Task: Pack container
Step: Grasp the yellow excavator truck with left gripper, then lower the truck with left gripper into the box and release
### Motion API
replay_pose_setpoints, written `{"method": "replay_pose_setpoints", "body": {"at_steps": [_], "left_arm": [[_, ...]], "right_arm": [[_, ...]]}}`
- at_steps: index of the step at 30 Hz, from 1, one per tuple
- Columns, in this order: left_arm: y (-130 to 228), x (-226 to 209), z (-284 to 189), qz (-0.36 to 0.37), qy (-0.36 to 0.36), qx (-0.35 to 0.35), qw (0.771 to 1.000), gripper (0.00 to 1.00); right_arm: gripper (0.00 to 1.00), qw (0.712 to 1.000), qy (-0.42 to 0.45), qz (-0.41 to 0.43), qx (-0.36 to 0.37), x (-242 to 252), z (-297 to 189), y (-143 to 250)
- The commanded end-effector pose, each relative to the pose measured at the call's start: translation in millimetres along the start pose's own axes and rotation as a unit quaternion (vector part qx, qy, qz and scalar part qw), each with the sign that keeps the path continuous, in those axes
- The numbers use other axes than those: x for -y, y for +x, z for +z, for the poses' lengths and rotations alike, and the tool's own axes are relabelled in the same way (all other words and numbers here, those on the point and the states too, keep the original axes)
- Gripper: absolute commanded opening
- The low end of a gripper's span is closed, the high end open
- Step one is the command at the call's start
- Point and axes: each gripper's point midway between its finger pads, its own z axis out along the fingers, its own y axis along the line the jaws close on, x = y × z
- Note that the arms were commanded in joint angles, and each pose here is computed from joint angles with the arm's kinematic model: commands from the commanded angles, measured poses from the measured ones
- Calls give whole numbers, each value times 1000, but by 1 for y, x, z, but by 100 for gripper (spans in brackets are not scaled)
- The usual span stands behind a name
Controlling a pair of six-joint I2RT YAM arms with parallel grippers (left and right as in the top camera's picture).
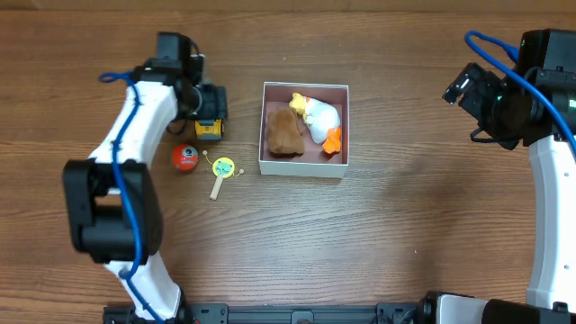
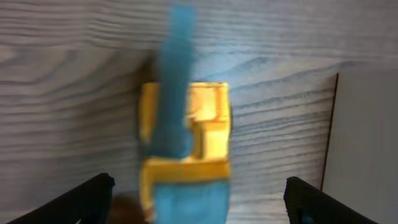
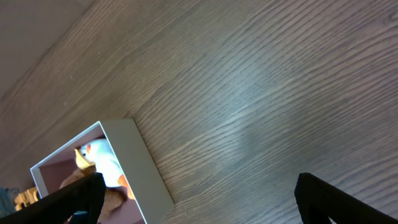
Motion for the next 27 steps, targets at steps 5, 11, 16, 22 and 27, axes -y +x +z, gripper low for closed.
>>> {"method": "replay_pose_setpoints", "body": {"at_steps": [5, 11, 16, 22, 27], "left_arm": [[1, 1, 37, 13, -37, -17, 999, 77], [3, -4, 39, 13, -51, -20, 998, 61], [2, -3, 39, 13, -50, -19, 998, 38], [-34, 9, -17, 29, -44, 1, 999, 27], [-66, 49, -94, 108, -27, 32, 993, 19]], "right_arm": [[100, 1000, 0, -5, -5, 1, 1, 2], [100, 1000, 2, -5, -8, 2, 1, 3], [100, 1000, 4, -4, -11, 3, 1, 5], [100, 1000, 5, -4, -13, 3, 1, 6], [100, 1000, 7, -13, -18, 5, 0, 8]]}}
